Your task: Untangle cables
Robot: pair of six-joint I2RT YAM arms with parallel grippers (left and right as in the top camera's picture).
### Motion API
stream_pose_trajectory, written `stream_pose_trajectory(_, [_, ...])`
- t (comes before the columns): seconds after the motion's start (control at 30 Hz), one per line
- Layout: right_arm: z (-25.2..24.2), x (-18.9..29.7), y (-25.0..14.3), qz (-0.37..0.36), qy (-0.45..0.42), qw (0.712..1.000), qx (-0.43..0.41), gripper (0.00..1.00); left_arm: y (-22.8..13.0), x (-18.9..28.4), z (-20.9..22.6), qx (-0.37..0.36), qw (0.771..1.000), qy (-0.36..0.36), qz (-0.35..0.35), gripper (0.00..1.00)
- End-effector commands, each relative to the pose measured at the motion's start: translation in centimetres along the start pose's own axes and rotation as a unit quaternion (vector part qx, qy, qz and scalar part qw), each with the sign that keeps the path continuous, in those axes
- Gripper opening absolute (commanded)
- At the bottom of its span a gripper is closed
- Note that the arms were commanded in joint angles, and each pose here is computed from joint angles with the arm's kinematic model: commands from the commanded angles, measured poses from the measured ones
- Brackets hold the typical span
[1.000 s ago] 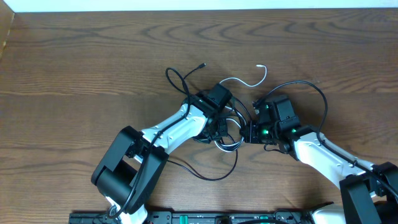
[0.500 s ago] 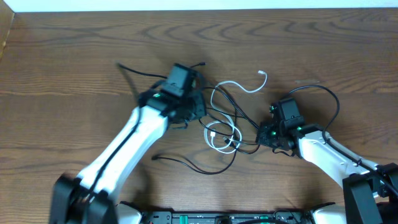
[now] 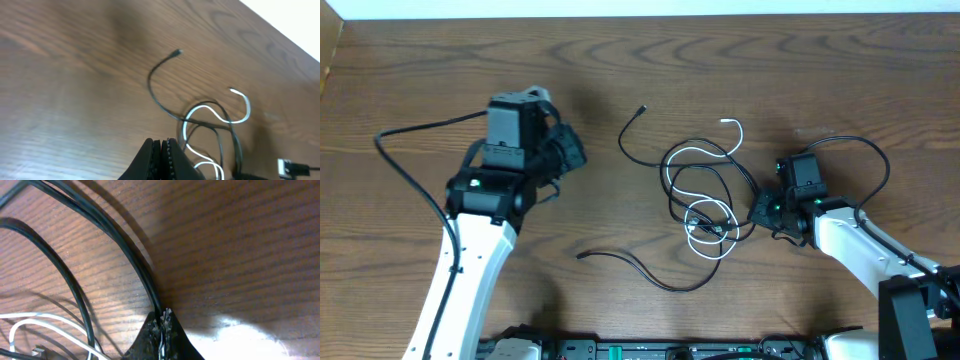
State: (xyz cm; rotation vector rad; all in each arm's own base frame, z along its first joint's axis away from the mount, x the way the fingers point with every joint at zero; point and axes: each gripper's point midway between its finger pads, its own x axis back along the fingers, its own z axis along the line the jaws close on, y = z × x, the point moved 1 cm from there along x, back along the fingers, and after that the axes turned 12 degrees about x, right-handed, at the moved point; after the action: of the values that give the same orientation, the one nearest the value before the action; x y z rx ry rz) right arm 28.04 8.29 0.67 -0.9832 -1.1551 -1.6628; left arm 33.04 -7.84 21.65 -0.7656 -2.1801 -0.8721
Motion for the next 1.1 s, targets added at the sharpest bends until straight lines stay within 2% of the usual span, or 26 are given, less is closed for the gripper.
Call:
stream_pose_trajectory(0.0, [1.0,-0.3,0.1,-0.001,0.041,0.998,0.048,0.01,-0.1,0.0,0.8,-0.002,1.000,0.018,0.006,0.07])
stream_pose_trajectory(0.13, [6.5,1.1,1.1,-0.025,0.201,0.971,0.128,0.01,-1.8,-0.7,2.0,0.001,0.998,0.047,0.043,0.08])
stream_pose_trajectory(0.23, [8.0,1.8,1.8,-0.042,0.243,0.959,0.137,0.01,-3.0,-1.3,2.7,0.000,0.995,0.069,0.071,0.08])
stream_pose_trajectory(0.37, [7.0,1.4,2.8,-0.061,0.202,0.969,0.131,0.02,-4.9,-2.5,3.6,-0.004,0.989,0.099,0.111,0.08])
stream_pose_trajectory(0.4, [6.7,1.3,2.8,-0.060,0.195,0.970,0.130,0.08,-5.3,-2.7,3.7,-0.006,0.987,0.105,0.120,0.08])
stream_pose_trajectory(0.47, [6.5,1.2,2.5,-0.055,0.190,0.972,0.130,0.15,-6.2,-3.3,3.9,-0.010,0.983,0.116,0.139,0.08])
stream_pose_trajectory(0.53, [6.6,1.1,2.1,-0.048,0.190,0.971,0.137,0.18,-7.3,-3.9,4.0,-0.016,0.979,0.123,0.159,0.08])
stream_pose_trajectory(0.6, [6.8,1.0,1.2,-0.035,0.189,0.969,0.159,0.16,-8.8,-5.1,4.0,-0.030,0.972,0.136,0.187,0.22])
stream_pose_trajectory(0.63, [6.9,0.9,0.9,-0.031,0.186,0.968,0.164,0.17,-9.3,-5.5,4.0,-0.034,0.970,0.141,0.194,0.25])
stream_pose_trajectory(0.73, [7.0,0.7,0.6,-0.029,0.173,0.969,0.171,0.34,-10.8,-6.8,4.1,-0.049,0.963,0.153,0.217,0.36])
stream_pose_trajectory(0.8, [6.9,0.5,0.6,-0.032,0.161,0.971,0.174,0.40,-11.7,-7.7,4.0,-0.057,0.959,0.155,0.229,0.40])
stream_pose_trajectory(1.07, [5.1,0.0,0.2,-0.021,0.109,0.980,0.165,0.44,-13.3,-11.4,3.6,-0.078,0.955,0.153,0.241,0.48])
